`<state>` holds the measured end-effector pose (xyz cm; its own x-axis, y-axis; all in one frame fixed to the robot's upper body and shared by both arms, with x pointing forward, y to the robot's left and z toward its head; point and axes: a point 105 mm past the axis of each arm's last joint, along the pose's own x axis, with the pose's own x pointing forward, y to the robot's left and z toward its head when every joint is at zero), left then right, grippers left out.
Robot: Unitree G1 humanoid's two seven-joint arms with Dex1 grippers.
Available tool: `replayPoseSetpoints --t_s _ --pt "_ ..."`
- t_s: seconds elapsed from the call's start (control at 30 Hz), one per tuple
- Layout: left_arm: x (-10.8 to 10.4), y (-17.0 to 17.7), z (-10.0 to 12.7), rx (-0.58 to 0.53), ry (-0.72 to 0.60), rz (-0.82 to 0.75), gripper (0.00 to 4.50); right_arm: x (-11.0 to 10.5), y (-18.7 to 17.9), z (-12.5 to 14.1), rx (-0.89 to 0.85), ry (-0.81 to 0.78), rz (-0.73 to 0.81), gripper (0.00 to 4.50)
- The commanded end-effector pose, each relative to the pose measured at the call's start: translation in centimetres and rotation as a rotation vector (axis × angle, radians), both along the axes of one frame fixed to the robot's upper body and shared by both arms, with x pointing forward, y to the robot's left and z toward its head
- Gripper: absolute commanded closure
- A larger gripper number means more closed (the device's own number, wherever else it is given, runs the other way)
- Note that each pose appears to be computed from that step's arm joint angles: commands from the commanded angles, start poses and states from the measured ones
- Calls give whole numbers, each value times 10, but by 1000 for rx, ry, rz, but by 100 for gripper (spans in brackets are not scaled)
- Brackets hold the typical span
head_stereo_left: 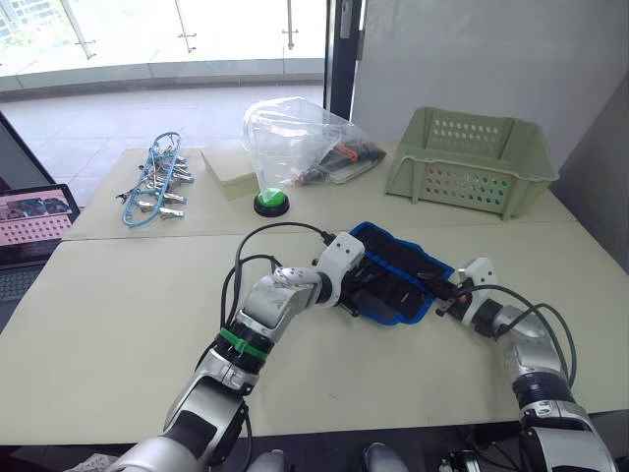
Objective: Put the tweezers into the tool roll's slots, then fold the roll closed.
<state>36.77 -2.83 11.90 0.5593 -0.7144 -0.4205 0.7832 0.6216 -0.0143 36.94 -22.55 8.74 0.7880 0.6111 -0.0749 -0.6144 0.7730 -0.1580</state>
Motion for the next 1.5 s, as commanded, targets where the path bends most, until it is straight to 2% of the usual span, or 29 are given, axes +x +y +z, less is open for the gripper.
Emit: replayPoseSetpoints --t_s 0.03,0.23,0.33,0.43,0.53,0.8,1.1,1.23,1.5 --pt "4 -18 8 -31 -42 -43 447 -6 2 -17 -38 61 18 450" --pt "10 -35 8 -60 -59 -62 447 -7 4 -21 -64 78 28 450" --pt "12 -44 6 -108 -72 -75 447 -8 4 -23 -68 94 26 450" --pt "17 -45 -12 -100 -62 -50 447 -10 7 -27 -71 112 36 450" --pt "20 -49 -17 -110 -73 -41 447 -11 9 -28 -68 115 40 450" --pt "25 -61 -17 -141 -100 -1 447 -13 12 -29 -67 119 44 450" --pt "26 -70 -17 -160 -64 44 447 -14 17 -32 -67 123 51 450" --pt "20 -80 -13 -183 -37 6 447 -13 16 -33 -69 126 47 450" --pt "15 -86 -11 -153 -38 -45 447 -7 18 -32 -73 124 36 450"
